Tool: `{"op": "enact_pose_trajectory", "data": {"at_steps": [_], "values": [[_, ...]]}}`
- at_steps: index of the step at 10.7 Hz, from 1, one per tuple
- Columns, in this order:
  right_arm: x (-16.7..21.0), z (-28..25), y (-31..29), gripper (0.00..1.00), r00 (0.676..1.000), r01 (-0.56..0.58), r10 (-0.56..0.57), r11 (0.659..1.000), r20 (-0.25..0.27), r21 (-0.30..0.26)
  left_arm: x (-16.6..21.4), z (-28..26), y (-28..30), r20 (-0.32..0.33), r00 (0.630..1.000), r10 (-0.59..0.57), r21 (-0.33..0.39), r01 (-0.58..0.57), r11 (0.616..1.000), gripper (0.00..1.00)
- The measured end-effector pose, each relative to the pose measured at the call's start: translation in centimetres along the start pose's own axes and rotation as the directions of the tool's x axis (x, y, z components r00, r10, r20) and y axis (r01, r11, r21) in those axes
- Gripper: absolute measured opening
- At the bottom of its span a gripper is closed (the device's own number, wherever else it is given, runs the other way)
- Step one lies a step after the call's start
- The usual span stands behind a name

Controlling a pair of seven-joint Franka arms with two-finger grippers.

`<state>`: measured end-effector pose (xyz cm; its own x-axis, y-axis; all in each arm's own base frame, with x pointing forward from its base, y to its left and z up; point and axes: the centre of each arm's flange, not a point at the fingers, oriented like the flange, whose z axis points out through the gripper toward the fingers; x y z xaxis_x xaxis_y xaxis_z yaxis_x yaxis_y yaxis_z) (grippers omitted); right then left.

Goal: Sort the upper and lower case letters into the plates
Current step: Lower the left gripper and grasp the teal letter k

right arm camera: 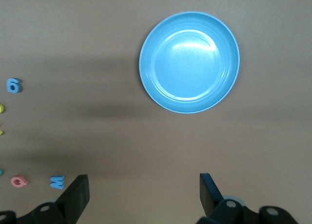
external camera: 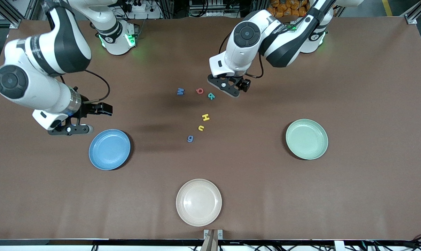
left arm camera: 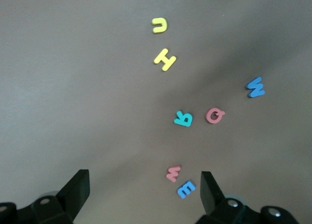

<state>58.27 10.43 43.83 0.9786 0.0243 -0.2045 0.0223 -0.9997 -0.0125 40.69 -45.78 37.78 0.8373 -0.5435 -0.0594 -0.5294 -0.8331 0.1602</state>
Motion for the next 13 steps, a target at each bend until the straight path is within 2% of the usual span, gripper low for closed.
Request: {"op": "enact_pose_trajectory", "data": {"at_steps": [3, 5, 9, 12, 13], "values": [[0.0, 2.8, 1.8, 1.0, 0.999, -0.013, 0.013, 1.0, 0.043, 0.002, 0.6, 7.1, 2.3, -0.018, 1.0, -0.022, -0.019, 0.021, 1.0, 1.0], [-0.1, 3.6, 1.3, 1.0, 0.998, 0.016, -0.016, 1.0, 0.061, 0.0, 0.3, 10.6, 4.0, -0.007, 0.999, -0.039, 0.008, 0.039, 0.999, 1.0], [-0.3, 7.2, -0.4, 1.0, 0.987, 0.061, -0.06, 0.998, 0.147, -0.007, -0.4, 14.3, 6.4, -0.018, 0.999, -0.039, 0.035, 0.039, 0.999, 1.0], [-0.3, 7.7, -0.9, 1.0, 0.985, 0.069, -0.067, 0.998, 0.156, -0.008, -0.6, 16.2, 5.9, -0.003, 1.0, -0.018, 0.064, 0.018, 0.998, 0.95], [-0.3, 7.8, -0.9, 1.0, 0.985, 0.068, -0.066, 0.998, 0.158, -0.004, -0.7, 17.0, 5.8, 0.004, 1.0, -0.012, 0.075, 0.011, 0.997, 0.9]]}}
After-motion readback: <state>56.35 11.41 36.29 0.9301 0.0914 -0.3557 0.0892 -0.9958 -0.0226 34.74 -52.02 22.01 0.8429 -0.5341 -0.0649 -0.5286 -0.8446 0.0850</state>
